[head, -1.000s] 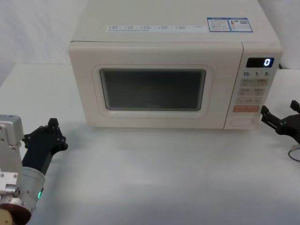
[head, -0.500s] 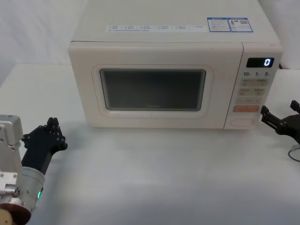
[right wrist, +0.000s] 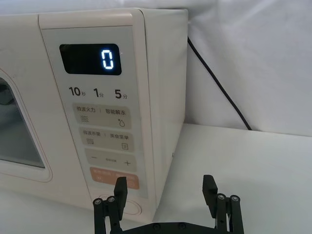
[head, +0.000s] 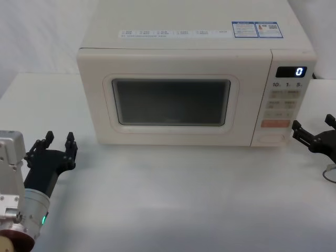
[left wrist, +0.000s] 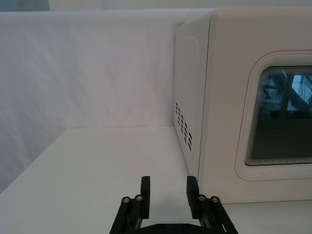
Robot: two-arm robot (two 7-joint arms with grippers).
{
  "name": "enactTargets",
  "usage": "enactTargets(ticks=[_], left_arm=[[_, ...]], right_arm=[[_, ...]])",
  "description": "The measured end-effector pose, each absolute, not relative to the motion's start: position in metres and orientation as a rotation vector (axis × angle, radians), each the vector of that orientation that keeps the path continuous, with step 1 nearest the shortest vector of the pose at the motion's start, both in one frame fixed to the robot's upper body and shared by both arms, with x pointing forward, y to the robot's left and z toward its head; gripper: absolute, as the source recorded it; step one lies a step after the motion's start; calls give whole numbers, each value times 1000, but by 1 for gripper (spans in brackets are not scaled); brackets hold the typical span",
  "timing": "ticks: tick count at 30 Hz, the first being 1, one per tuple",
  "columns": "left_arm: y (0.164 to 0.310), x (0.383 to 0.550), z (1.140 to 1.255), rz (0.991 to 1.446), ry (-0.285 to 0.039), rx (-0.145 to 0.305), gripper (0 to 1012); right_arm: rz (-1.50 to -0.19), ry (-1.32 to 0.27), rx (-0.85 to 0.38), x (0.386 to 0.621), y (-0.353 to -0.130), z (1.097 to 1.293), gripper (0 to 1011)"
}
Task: Press the button to open the microwave door with one hand; close the microwave door with the other hand.
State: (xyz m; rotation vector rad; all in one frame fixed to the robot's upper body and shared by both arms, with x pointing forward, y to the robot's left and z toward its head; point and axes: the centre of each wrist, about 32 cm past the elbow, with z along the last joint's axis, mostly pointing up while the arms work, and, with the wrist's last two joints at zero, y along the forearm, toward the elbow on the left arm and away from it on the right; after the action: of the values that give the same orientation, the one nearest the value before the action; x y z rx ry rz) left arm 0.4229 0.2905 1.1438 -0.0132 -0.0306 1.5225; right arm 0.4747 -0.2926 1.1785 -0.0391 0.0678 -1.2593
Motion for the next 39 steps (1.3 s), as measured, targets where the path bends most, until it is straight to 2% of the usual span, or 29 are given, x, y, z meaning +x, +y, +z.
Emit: enactTargets(ticks=[1,3,5,10,11,13,14,18,39], left_arm=[[290,423,1144,1522,-31,-13,485],[290,423,1144,1522,-31,-13,572],[290,423,1144,1522,-31,-13,603],[290,423,1144,1522,-31,-13,789],[290,423,1144,1522,-31,-13,800],[290,423,1144,1522,-31,-13,895],[290,423,1144,1522,-31,-13,895],[290,423,1144,1522,-31,-13,1001],[290,423,1144,1522,-31,-13,1001]], right_arm=[[-1259,68,-39,475,-293,1178,1002],[-1259,68,-39,475,-293,1178,1002],[-1259,68,-39,475,-293,1178,1002],[-1259,68,-39,475,-293,1178,1002],[-1259,68,-39,475,-293,1178,1002],[-1259,68,-39,475,-293,1178,1002],[-1259,68,-39,475,-293,1178,1002],[-1259,68,-39,475,-293,1178,1002],[-1259,68,-39,475,-293,1178,1002]])
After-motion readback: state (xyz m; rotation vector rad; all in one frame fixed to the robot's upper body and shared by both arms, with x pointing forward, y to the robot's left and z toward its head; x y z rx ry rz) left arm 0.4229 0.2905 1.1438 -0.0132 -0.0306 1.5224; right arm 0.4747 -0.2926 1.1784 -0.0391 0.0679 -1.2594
